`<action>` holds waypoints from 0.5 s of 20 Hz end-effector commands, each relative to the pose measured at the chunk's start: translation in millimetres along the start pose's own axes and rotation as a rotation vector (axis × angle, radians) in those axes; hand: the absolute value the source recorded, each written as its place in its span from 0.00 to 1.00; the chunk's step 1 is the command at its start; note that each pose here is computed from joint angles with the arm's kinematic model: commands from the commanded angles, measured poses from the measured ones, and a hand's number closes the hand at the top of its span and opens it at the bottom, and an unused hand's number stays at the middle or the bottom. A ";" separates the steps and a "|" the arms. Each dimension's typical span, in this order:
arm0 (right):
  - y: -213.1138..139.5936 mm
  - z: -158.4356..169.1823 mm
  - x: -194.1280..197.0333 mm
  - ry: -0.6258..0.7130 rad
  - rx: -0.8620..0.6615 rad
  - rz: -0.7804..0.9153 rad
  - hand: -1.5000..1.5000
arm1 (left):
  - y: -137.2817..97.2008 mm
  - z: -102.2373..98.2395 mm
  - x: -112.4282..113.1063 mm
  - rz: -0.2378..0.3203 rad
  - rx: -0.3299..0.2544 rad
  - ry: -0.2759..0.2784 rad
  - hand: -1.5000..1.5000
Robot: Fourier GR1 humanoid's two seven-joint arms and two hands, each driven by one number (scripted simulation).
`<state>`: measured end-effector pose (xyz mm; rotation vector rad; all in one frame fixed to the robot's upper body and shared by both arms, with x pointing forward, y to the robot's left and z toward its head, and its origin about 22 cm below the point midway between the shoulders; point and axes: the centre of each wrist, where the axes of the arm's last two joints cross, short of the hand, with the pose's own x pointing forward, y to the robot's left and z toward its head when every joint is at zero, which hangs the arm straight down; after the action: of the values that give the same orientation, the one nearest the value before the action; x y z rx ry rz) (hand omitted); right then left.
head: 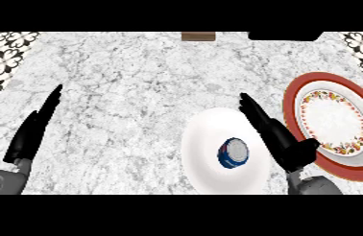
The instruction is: Pick the can from the plate and place it in the plate
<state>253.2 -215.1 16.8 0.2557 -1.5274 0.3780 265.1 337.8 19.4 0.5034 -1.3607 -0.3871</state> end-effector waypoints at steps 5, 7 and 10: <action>-53.5 -10.4 49.1 -0.218 0.076 -0.048 1.00 | -20.8 -8.6 24.0 0.287 0.009 -0.031 0.50; -86.5 -11.0 98.7 -0.188 0.015 0.609 1.00 | -30.9 -3.8 16.2 0.278 -0.017 0.014 0.50; -80.7 8.5 27.2 -0.304 -0.383 0.156 0.00 | -43.7 -2.0 21.9 0.416 -0.008 0.009 0.50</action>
<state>287.2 -271.8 71.9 0.0181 -1.7879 0.4620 272.8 301.2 17.1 0.2863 -1.4095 -0.1423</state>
